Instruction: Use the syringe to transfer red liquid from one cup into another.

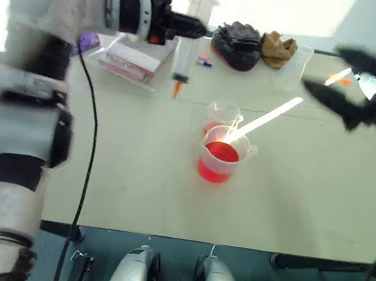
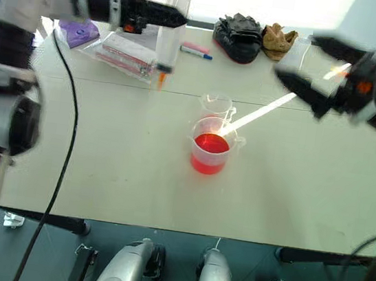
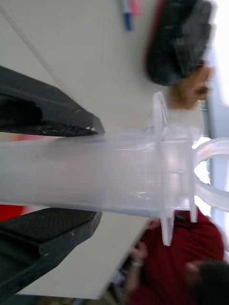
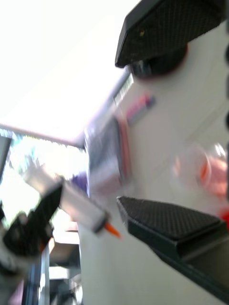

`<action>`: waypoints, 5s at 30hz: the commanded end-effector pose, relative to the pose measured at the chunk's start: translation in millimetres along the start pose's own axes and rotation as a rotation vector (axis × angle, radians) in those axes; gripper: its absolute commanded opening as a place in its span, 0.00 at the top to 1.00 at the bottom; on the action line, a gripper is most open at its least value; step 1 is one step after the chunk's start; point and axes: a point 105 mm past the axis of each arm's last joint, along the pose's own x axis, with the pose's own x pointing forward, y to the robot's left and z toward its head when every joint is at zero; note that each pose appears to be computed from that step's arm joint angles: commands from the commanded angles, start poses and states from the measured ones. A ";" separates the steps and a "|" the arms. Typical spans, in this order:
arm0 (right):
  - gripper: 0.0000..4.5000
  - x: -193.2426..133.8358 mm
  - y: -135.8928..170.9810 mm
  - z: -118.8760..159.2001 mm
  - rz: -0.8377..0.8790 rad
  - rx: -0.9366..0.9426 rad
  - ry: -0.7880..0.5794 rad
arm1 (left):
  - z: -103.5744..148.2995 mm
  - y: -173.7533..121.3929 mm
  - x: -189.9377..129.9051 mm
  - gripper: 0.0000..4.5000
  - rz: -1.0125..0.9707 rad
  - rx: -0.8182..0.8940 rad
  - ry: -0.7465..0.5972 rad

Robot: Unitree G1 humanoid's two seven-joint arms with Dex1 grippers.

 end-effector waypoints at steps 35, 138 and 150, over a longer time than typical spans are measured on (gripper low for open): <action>0.00 43.2 37.0 3.6 0.119 -0.376 -0.023 | -77.1 -77.8 37.5 0.66 -0.456 0.288 -0.095; 0.99 41.5 27.1 -32.8 0.067 -0.362 0.050 | -163.5 -81.6 41.6 0.66 -0.442 0.270 0.059; 0.32 34.5 26.9 -44.3 0.073 -0.342 0.092 | -156.8 -84.2 43.4 0.66 -0.434 0.265 0.031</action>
